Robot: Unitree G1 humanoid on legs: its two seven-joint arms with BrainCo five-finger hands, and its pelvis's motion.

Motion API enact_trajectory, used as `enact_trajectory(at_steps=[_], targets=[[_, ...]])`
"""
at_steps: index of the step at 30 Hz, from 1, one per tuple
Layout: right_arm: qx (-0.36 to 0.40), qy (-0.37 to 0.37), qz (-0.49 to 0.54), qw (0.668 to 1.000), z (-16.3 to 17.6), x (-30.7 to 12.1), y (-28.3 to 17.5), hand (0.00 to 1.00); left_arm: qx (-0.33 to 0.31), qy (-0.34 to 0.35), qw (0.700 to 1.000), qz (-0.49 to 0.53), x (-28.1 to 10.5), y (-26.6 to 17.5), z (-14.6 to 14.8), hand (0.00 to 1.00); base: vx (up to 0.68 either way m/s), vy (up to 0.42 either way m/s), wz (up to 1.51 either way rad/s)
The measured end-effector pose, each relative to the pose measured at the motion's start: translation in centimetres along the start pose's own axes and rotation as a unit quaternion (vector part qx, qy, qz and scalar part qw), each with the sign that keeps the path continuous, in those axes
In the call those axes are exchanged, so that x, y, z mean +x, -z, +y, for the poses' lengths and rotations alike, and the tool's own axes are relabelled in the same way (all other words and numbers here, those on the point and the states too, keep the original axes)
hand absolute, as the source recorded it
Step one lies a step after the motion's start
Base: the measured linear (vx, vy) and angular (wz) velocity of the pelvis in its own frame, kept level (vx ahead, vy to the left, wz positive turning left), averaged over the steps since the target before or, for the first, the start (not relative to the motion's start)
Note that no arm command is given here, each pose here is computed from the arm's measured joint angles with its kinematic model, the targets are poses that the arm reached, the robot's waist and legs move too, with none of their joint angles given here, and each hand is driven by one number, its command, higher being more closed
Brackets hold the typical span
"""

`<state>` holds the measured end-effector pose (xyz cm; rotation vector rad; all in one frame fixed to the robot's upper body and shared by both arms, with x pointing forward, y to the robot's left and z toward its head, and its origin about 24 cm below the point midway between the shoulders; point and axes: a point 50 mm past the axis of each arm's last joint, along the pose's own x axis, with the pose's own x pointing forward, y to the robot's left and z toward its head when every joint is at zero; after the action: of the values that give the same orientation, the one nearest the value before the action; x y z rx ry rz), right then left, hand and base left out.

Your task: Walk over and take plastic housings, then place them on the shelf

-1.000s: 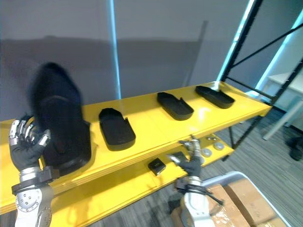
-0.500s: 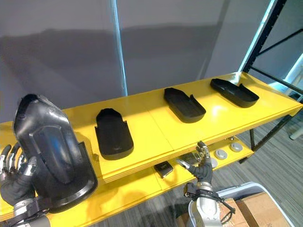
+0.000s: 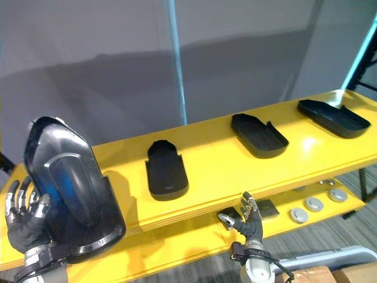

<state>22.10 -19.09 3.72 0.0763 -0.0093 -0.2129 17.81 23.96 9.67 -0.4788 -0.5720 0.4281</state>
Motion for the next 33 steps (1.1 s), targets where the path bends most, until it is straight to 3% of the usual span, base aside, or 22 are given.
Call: enact_trajectory(at_steps=[5,12,18,23,29,33], targets=[[-0.025,0.014,0.007,1.0,-1.2,0.1,0.5,0.0,0.003,0.026,1.0,0.012,-0.1,0.3,-0.4,1.0,0.09,0.185,0.1],[-0.012,0.09,0.02,0.996,-2.5,-0.1,1.2,0.0,0.032,0.143,0.988,0.057,1.5,0.6,-1.6,1.0,0.01,0.355,0.1],[0.008,0.05,0.05,0.998,-0.4,-1.6,2.5,0.0,-0.011,0.186,0.982,0.026,4.2,0.0,-4.0,1.0,-0.03,0.114,0.28],[-0.011,0.058,0.021,0.998,-2.0,-1.9,1.3,0.0,-0.033,0.148,0.985,0.076,3.9,2.2,-3.6,1.0,0.07,-0.068,0.27],[-0.024,-0.021,-0.013,0.999,-1.2,-1.1,-0.7,0.0,-0.01,0.071,0.993,0.098,4.0,3.4,-0.9,1.0,0.03,-0.049,0.01],[-0.013,-0.056,-0.055,0.997,-0.9,-1.1,-2.5,0.0,0.016,0.038,0.998,0.055,6.9,2.7,1.0,1.0,-0.08,0.02,-0.04]])
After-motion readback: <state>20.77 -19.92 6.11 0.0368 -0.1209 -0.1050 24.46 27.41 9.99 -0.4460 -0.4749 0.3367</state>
